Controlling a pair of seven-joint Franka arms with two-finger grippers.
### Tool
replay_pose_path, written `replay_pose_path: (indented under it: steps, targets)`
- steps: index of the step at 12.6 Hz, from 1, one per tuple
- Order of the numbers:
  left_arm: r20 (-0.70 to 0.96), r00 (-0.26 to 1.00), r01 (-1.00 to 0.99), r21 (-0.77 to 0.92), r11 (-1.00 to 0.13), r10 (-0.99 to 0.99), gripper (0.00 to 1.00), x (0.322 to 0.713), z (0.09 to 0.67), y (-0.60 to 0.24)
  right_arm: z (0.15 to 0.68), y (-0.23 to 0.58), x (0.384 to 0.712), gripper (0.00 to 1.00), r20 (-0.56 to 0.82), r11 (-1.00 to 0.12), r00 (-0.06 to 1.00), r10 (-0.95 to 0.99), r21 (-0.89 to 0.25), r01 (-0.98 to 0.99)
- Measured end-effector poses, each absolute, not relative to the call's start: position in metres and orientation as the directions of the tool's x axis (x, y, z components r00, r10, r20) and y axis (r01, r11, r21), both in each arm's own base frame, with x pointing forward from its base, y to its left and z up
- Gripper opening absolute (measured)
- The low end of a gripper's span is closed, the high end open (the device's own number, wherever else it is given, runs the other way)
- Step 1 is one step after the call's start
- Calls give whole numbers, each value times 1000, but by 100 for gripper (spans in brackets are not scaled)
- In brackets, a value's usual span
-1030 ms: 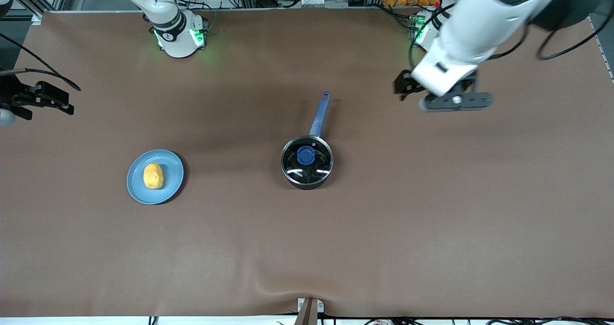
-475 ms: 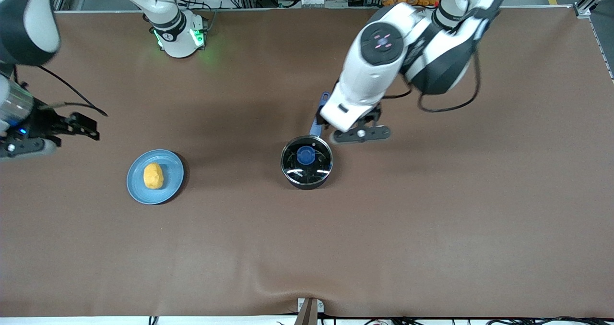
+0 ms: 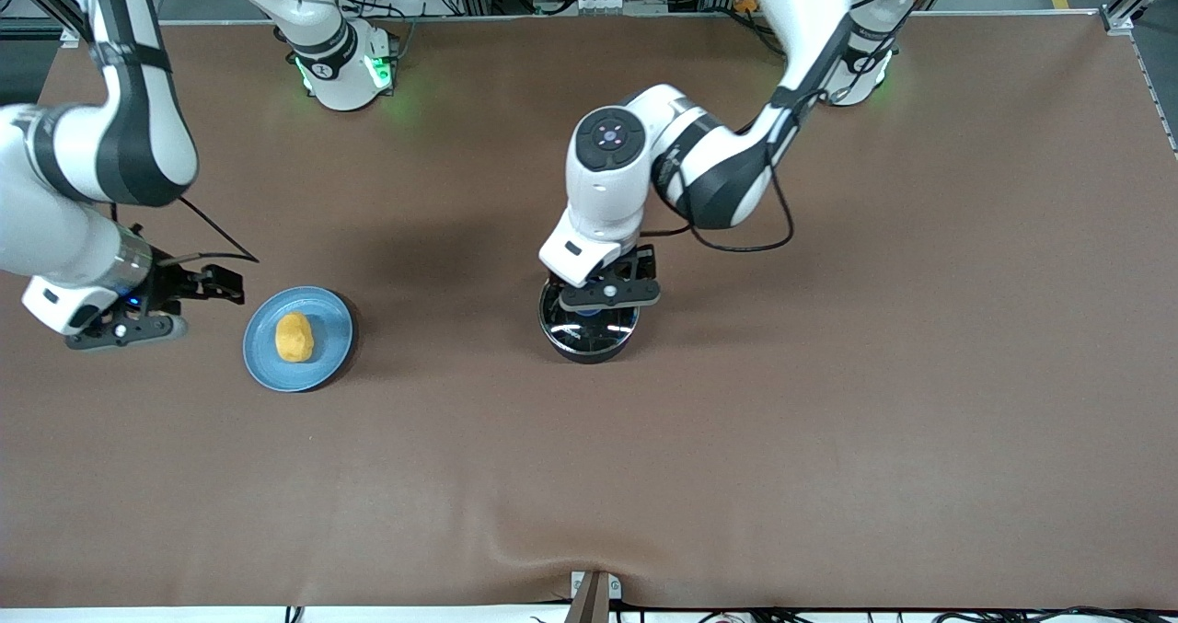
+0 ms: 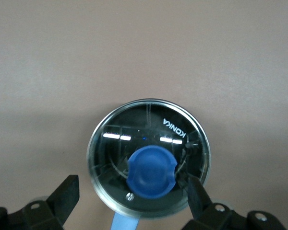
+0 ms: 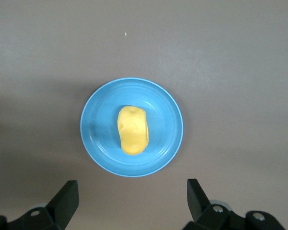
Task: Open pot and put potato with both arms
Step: 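Move the left gripper over the pot lid while the right gripper reaches the potato, then grasp the lid knob with the left gripper while the right gripper grasps the potato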
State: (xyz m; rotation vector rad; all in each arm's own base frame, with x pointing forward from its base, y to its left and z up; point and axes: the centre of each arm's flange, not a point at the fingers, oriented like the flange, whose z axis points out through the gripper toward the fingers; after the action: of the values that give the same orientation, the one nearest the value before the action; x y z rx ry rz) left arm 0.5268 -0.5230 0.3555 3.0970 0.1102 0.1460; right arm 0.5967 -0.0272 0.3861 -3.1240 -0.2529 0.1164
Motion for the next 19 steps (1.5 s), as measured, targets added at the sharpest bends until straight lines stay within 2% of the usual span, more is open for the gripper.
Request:
replay_pose_path:
  steps: [6,12,14,17,19]
  targets:
    - [97,993,65,36,-997,68,100,531,317,-530,283,-15,608,100,-137,-988,979,150,-43,145]
    - [84,995,50,25,-998,52,100,524,302,-536,228,-15,593,100,-106,-992,987,123,-46,118]
    - [82,996,42,23,-999,44,96,522,300,-538,226,-17,593,100,-92,-992,989,119,-42,115]
    - [77,997,-2,18,-1000,0,63,519,294,-541,217,-18,593,100,-82,-993,990,116,-36,114]
    - [75,997,-6,20,-1000,-5,61,519,294,-541,211,-18,593,100,-78,-993,990,116,-33,114]
